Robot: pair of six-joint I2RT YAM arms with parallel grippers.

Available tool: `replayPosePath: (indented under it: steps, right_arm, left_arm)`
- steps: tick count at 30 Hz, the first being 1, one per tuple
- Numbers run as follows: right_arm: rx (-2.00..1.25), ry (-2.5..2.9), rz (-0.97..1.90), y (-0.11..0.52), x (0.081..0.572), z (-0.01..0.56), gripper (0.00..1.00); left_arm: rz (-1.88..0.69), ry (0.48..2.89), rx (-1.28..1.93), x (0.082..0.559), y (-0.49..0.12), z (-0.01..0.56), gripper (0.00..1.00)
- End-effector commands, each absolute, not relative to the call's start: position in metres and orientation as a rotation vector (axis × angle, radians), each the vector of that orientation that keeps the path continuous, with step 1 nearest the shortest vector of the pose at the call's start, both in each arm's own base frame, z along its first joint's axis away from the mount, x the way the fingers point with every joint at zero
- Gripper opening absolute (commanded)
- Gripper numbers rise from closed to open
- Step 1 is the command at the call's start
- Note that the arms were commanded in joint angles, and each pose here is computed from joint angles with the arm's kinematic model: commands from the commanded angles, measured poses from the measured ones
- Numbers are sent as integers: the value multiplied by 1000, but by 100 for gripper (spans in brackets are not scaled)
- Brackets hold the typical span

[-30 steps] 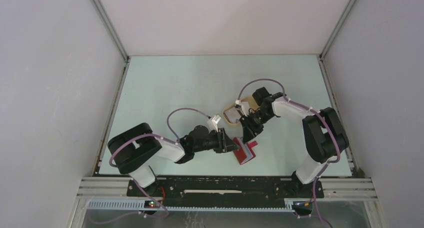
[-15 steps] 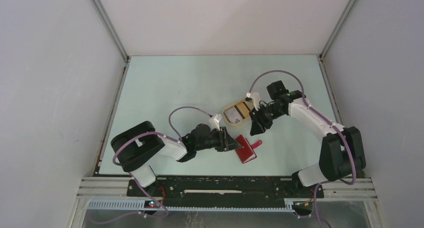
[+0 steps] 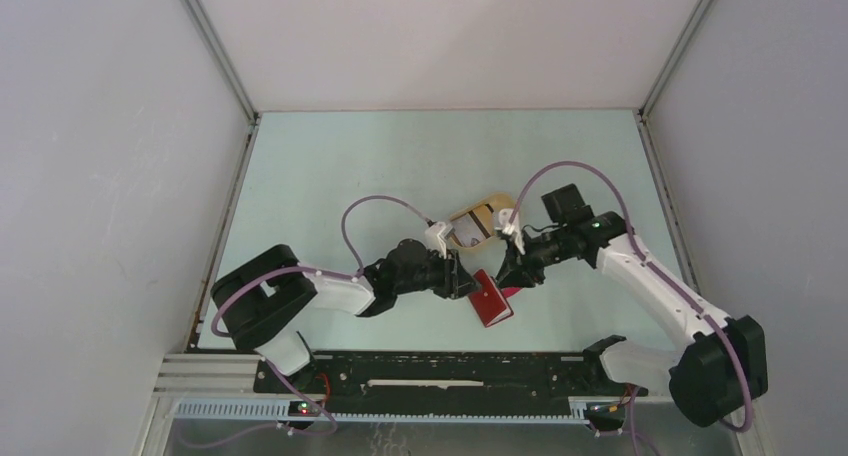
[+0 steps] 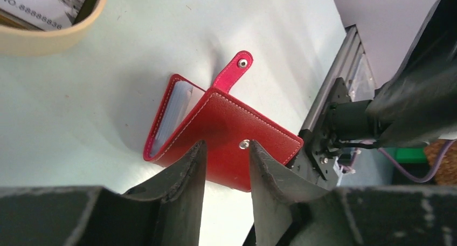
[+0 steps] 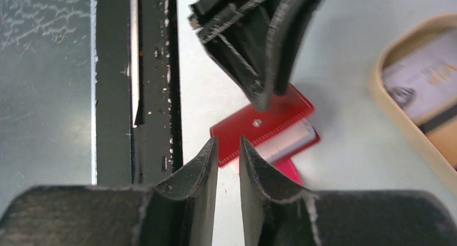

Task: Put the credit cards into the card holder
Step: Close the card holder at the center of the board.

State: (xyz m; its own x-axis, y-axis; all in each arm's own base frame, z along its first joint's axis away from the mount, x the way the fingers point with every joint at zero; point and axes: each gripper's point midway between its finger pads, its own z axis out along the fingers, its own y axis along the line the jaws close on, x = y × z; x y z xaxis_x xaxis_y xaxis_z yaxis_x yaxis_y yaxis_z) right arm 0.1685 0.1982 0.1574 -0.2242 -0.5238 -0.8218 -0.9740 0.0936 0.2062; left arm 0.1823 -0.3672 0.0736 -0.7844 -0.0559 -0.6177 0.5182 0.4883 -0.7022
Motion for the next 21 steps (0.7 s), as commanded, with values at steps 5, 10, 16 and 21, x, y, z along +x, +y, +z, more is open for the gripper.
replayPosePath:
  steps: [5, 10, 16, 21]
  right_arm:
    - [-1768, 1803, 785, 212, 174, 102, 14]
    - [-1871, 1828, 598, 197, 183, 67, 13]
    - [-1951, 1868, 504, 185, 187, 44, 10]
    - [-1945, 1851, 546, 189, 183, 47, 10]
  left_arm:
    - [-1194, 2032, 466, 208, -374, 100, 34]
    - [-1192, 1959, 490, 209, -372, 112, 32]
    - [-1263, 1950, 485, 205, -380, 104, 26]
    - [-1306, 1974, 492, 204, -389, 92, 22]
